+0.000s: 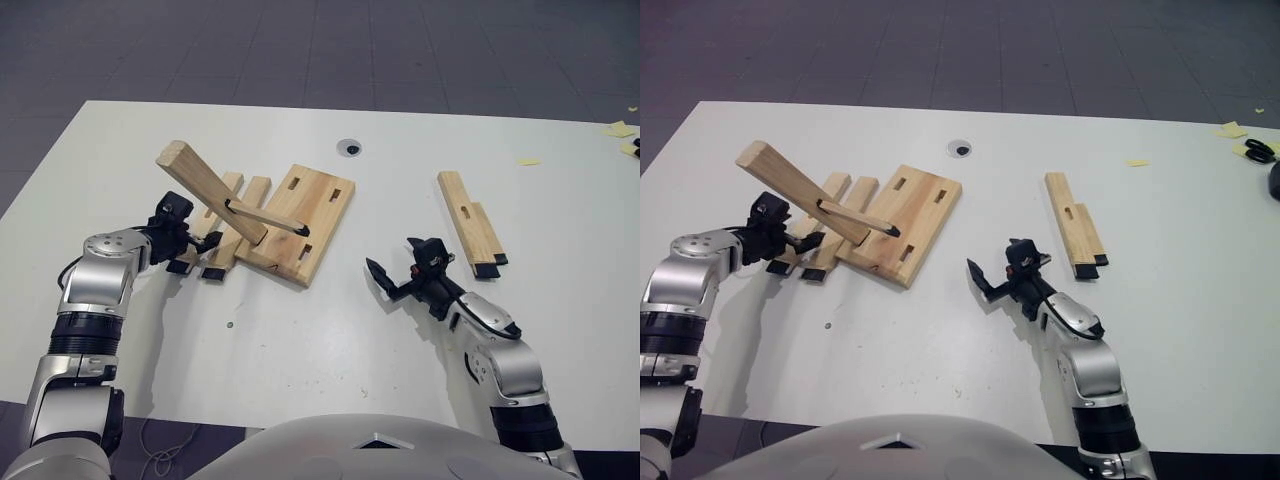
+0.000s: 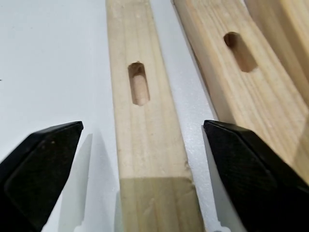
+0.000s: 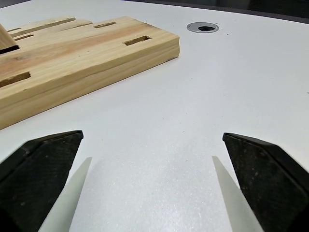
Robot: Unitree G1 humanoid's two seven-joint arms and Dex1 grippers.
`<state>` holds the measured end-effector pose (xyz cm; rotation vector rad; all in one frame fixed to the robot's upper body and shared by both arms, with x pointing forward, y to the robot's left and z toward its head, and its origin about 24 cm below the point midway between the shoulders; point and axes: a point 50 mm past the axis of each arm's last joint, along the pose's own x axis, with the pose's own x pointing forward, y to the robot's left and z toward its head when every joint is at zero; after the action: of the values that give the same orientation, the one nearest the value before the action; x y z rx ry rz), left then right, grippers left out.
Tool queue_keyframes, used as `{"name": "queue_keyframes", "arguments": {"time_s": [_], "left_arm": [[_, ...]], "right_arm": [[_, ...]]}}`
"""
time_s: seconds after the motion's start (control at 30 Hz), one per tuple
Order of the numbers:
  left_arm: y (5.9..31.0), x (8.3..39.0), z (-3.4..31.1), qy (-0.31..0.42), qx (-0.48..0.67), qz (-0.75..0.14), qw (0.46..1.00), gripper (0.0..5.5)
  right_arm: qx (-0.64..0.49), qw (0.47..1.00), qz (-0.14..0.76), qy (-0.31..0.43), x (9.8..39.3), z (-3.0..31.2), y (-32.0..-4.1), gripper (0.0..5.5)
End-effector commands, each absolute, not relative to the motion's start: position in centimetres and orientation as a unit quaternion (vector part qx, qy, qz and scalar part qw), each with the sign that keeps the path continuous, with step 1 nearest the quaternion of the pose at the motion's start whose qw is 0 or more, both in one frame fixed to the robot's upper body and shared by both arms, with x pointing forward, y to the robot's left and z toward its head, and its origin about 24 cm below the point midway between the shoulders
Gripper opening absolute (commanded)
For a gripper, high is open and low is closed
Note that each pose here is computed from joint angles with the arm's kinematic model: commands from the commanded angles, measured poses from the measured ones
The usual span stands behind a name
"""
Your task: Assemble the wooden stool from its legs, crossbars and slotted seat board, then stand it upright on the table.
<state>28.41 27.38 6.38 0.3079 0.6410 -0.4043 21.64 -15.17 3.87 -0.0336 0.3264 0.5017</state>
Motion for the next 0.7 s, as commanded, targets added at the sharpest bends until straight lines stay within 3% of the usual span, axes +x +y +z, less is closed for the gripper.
{"name": "queue_keyframes", "arguments": {"time_s": [0.03, 0.2, 0.33, 0.43, 0.57, 0.7], "left_arm": [[28.7, 27.5, 5.7, 0.359, 0.162, -0.197, 0.898, 3.78], [29.6, 26.4, 5.6, 0.398, 0.175, -0.218, 0.874, 2.89], [29.7, 26.9, 6.8, 0.388, 0.189, -0.233, 0.871, 2.23], [29.5, 27.5, 7.3, 0.359, 0.182, -0.210, 0.891, 2.13], [28.9, 29.0, 9.1, 0.257, 0.144, -0.123, 0.948, 2.12], [29.1, 31.5, 15.8, 0.062, 0.171, 0.003, 0.983, 2.11]], "right_arm": [[-0.023, 0.958, 0.240, 0.153, 22.0, 4.1, -15.1, 5.40], [-0.016, 0.967, 0.210, 0.141, 22.3, 4.4, -15.2, 5.40], [-0.015, 0.976, 0.176, 0.126, 23.1, 4.6, -15.7, 5.40], [-0.026, 0.982, 0.154, 0.108, 24.4, 5.1, -16.5, 5.40], [-0.030, 0.989, 0.128, 0.067, 26.7, 7.2, -17.9, 5.40], [-0.006, 0.992, 0.122, -0.022, 29.9, 12.7, -19.2, 5.40]]}}
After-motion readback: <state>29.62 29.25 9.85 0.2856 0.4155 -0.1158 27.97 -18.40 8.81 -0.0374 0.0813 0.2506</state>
